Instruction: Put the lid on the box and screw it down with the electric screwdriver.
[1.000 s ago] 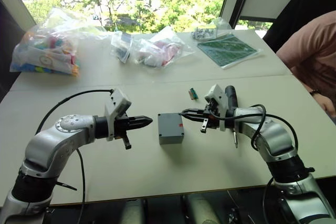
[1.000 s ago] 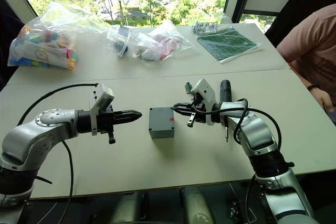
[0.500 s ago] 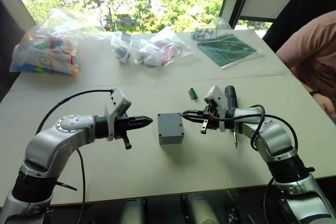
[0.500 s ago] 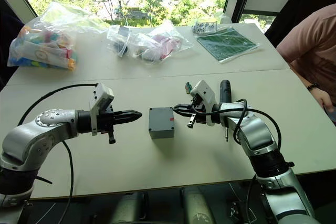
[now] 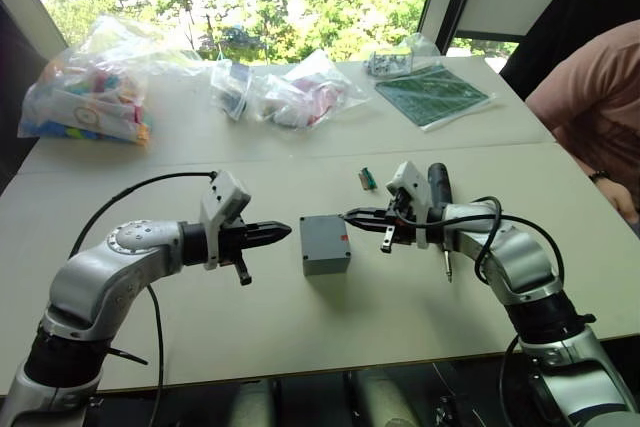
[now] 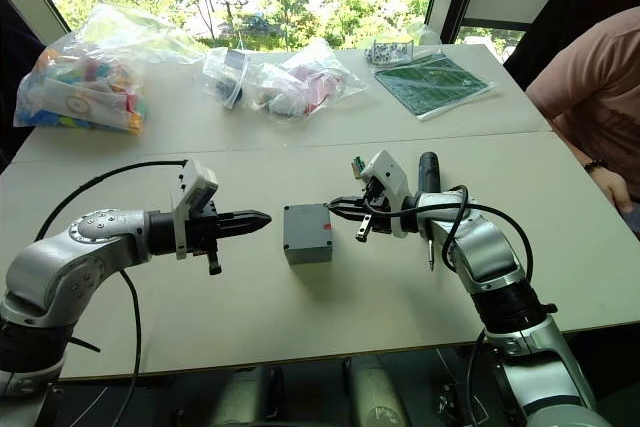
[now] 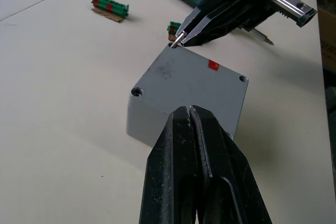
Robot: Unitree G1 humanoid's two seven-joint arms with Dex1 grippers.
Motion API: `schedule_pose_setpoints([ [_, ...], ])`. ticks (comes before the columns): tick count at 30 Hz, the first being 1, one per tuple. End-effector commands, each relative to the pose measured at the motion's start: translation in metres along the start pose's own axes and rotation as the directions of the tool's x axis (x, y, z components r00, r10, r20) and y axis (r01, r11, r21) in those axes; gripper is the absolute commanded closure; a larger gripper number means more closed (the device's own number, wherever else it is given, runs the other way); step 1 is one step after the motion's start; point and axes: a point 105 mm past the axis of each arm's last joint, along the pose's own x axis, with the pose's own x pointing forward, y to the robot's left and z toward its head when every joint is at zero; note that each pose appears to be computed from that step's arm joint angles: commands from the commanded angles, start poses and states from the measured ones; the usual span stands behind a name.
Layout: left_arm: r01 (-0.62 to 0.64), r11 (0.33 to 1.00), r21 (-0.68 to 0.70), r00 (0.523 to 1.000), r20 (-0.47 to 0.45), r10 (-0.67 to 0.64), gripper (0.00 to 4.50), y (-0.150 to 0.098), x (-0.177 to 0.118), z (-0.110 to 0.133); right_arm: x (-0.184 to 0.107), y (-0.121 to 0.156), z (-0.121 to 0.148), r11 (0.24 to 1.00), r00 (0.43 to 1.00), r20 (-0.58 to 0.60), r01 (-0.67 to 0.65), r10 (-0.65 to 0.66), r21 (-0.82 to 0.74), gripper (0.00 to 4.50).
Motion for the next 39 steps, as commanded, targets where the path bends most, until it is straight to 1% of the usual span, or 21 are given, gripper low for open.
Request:
schedule_pose_setpoints([
  [1,0.009,0.999,0.039,1.000,0.027,-0.010,4.50,-0.0052,-0.0004,0.0080,-0.0007,-0.0007,0.0167,1.000,0.999,0.047,-0.003,0.004,-0.029,4.46],
  [10,0.008,0.999,0.038,1.000,0.028,-0.009,4.50,-0.0055,0.0001,0.0078,0.0003,0.0001,0.0220,1.000,0.998,0.067,-0.009,0.011,-0.025,4.46],
  [25,0.003,0.999,0.034,0.999,0.033,-0.004,4.50,-0.0060,0.0006,0.0070,0.0036,-0.0012,0.0204,1.000,0.998,0.060,-0.010,0.011,-0.019,4.46],
  [39,0.004,0.999,0.033,0.999,0.035,-0.005,4.50,-0.0069,0.0016,0.0063,0.0055,-0.0008,0.0140,0.999,1.000,0.011,-0.029,0.029,-0.038,4.46],
])
